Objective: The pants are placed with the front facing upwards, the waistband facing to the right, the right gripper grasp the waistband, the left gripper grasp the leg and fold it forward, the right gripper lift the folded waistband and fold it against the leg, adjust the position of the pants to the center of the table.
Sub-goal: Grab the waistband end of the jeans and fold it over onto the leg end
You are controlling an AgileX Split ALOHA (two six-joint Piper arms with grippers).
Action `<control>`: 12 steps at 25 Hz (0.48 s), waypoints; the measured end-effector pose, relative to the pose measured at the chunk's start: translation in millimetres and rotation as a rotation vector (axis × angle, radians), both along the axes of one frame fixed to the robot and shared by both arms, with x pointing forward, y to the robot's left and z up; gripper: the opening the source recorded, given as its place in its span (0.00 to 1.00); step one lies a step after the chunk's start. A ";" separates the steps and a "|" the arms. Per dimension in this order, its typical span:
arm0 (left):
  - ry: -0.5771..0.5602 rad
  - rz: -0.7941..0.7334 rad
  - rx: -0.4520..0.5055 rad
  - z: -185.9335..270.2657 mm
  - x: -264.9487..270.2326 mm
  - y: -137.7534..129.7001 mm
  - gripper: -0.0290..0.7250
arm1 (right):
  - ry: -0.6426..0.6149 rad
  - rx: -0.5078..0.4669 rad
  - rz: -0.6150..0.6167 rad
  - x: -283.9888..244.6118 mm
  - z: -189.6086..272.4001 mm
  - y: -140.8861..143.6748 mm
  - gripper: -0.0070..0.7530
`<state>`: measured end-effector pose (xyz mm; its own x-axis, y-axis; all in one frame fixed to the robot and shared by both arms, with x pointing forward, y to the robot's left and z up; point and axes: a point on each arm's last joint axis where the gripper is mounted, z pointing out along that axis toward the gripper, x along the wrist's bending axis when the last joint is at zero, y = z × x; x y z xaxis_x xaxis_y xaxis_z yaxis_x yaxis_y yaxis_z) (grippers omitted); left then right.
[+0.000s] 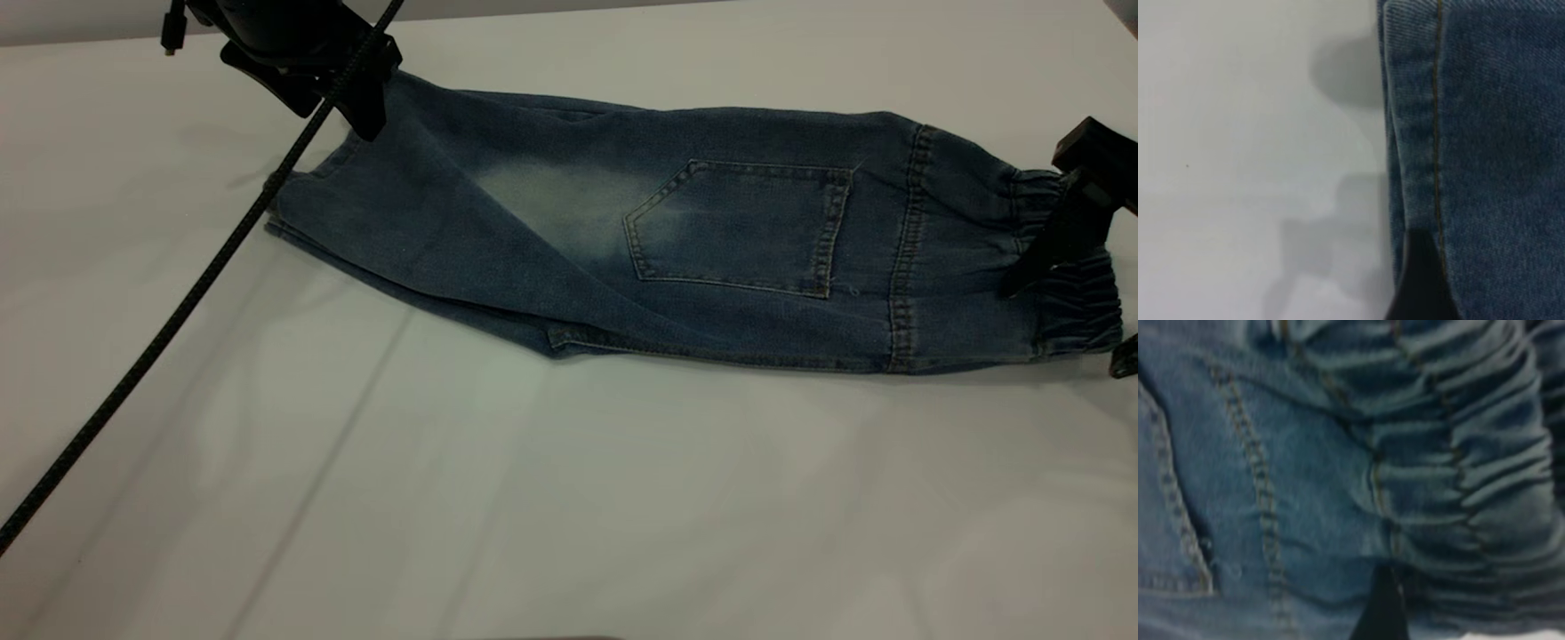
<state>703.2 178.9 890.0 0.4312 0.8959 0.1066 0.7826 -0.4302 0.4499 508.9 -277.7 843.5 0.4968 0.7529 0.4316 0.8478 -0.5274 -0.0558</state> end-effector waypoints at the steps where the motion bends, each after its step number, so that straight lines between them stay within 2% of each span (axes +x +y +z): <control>1: 0.000 0.001 0.000 0.0 0.0 0.0 0.65 | -0.005 -0.006 -0.011 0.8 -0.1 -0.7 0.77; 7: 0.004 0.000 0.001 -0.2 -0.4 -0.3 0.65 | -0.018 -0.004 -0.047 3.9 -7.5 -1.4 0.65; 10: 0.019 -0.012 0.008 -0.8 -2.6 -3.5 0.65 | -0.022 0.023 -0.045 4.5 -12.1 0.1 0.54; 12: 0.028 -0.033 0.013 -1.2 -4.9 -8.8 0.65 | -0.038 0.042 -0.047 6.0 -12.3 1.5 0.43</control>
